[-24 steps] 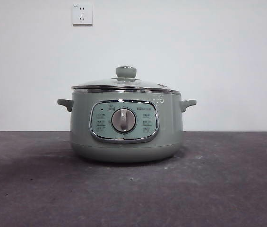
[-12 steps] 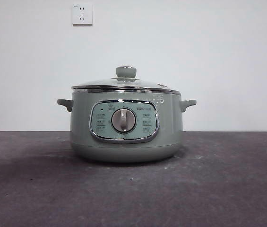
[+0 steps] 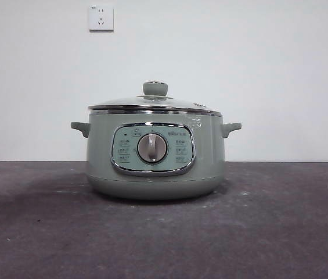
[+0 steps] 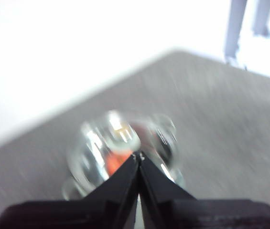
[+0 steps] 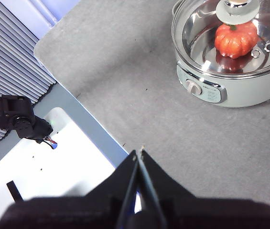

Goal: Pick up the pumpkin,open the lid,put the pumpkin in the pot,close the lid

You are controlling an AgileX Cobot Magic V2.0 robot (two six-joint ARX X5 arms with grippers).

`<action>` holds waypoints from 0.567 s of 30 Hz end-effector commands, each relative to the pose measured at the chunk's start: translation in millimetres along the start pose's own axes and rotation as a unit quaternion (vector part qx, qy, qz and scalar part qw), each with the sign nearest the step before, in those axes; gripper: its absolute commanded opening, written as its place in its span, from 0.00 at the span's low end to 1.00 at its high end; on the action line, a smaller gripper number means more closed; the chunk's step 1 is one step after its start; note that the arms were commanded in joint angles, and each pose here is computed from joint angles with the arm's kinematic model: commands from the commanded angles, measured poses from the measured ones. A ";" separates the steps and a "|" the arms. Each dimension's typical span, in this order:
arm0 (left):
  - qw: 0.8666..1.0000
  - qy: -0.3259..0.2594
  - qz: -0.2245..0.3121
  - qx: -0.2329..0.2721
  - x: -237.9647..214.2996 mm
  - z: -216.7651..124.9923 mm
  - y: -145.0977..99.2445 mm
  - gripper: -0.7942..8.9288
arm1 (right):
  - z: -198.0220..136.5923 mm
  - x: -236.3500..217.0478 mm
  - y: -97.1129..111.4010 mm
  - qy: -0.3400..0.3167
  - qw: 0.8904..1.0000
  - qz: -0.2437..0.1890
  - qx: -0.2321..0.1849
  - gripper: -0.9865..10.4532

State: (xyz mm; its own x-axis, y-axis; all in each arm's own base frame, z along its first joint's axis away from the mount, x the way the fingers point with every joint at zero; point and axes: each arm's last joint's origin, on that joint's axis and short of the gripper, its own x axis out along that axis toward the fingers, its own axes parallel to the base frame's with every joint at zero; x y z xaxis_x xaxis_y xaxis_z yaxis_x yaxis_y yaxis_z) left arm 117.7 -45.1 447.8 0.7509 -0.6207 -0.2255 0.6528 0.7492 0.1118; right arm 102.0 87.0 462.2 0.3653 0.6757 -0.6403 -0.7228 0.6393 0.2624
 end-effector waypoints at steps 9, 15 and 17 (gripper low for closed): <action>0.967 -0.125 0.208 0.073 -20.5 -91.0 -3.9 0.08 | -5.2 -6.5 2.1 -0.002 1.000 0.001 -0.002 0.09; 0.951 -0.135 0.272 0.061 -14.3 -158.0 -10.7 0.08 | -6.4 -8.8 2.8 -0.006 1.000 0.001 -0.003 0.09; 0.949 -0.128 0.284 0.054 -9.8 -177.4 -11.7 0.08 | -7.3 -10.4 3.3 -0.008 1.000 0.001 -0.004 0.09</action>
State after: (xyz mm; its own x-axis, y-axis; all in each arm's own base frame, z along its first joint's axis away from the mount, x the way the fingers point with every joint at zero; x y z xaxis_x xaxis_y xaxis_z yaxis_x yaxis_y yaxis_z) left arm 83.0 -7.2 286.5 0.9714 -0.1817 0.1527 0.1379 0.9558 0.2597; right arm 93.7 80.9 465.3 0.3798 0.6864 -0.6202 -0.7288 0.6349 0.2565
